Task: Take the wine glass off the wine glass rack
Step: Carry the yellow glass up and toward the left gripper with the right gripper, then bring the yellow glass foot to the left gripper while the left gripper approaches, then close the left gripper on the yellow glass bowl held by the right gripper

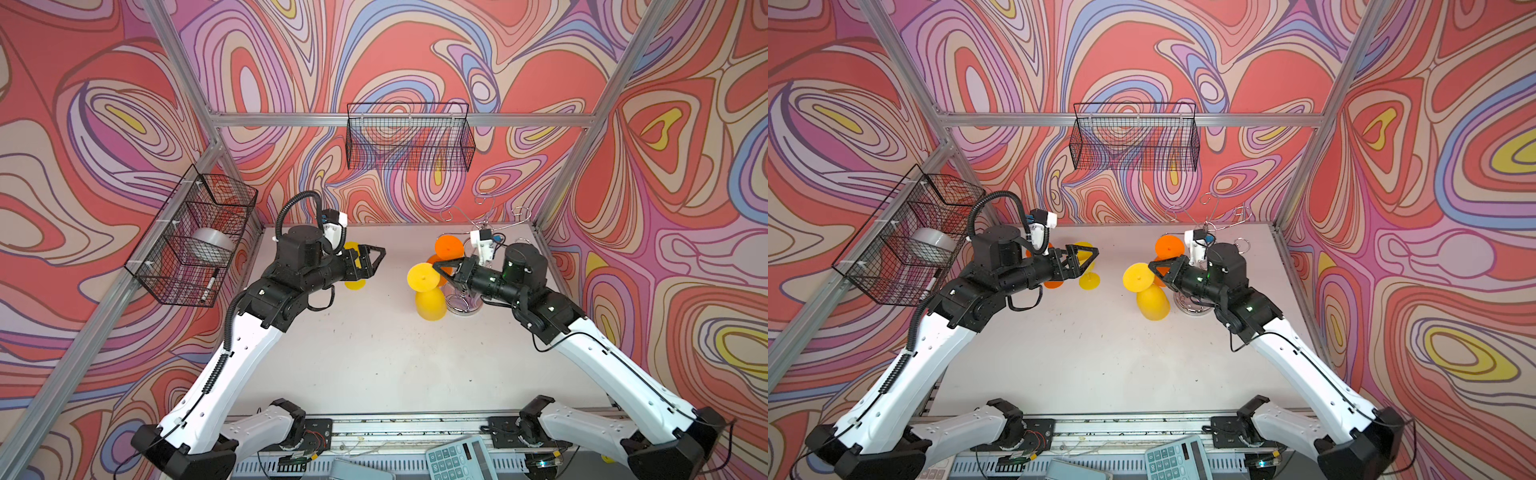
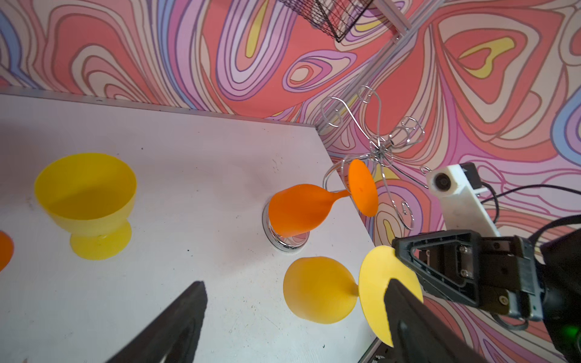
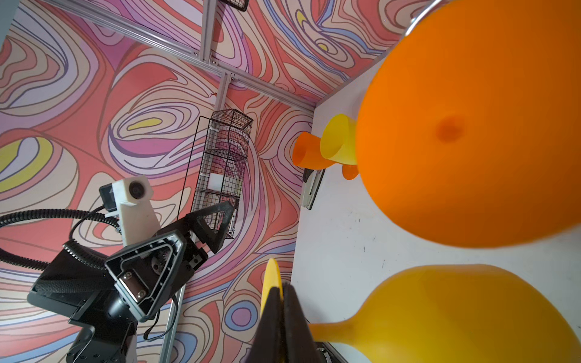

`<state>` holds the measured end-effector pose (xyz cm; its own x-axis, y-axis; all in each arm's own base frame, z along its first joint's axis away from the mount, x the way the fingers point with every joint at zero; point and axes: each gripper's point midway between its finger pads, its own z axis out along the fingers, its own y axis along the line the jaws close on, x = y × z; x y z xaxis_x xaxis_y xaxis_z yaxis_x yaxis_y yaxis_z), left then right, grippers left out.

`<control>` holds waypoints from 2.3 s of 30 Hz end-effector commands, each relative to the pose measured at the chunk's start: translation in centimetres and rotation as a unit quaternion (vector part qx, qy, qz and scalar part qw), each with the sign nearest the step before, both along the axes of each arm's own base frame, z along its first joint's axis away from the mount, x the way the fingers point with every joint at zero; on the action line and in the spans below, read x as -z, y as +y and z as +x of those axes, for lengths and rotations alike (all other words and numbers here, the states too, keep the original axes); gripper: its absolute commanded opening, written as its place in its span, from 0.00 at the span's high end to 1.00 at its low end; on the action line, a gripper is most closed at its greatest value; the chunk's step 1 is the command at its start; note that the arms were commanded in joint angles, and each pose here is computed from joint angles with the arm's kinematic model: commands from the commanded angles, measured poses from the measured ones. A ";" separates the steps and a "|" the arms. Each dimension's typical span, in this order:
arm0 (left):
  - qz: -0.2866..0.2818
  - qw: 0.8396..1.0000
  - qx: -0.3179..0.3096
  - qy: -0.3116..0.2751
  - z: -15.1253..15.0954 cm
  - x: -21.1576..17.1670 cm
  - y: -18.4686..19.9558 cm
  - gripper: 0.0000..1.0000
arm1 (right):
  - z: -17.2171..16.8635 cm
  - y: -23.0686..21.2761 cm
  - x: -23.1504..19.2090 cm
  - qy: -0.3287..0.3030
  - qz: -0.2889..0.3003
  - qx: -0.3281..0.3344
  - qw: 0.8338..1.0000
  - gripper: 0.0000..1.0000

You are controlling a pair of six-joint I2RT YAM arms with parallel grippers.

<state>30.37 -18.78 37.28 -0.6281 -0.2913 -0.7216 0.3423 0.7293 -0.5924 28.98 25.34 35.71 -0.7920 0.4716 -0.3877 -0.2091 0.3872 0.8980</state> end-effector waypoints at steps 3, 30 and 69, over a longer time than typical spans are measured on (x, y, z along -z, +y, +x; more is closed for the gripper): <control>-0.089 0.994 -0.041 0.058 0.1 1.4 3.1 0.13 | 1.7 2.6 -6.2 -0.083 0.037 0.015 0.996 1.00; -0.240 0.970 -0.033 0.031 0.6 0.6 4.1 0.19 | 8.6 7.3 -13.4 -0.114 0.135 0.100 0.979 1.00; -0.480 0.868 -0.128 -0.016 3.4 1.8 5.5 0.26 | 13.1 7.2 -9.5 0.142 0.283 0.321 0.892 1.00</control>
<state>33.75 -13.75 33.17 -0.4679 -0.8702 -0.1544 0.1928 0.0700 -0.9787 42.12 32.94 45.16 -0.3487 0.9166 0.1958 0.1448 -0.1538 0.9774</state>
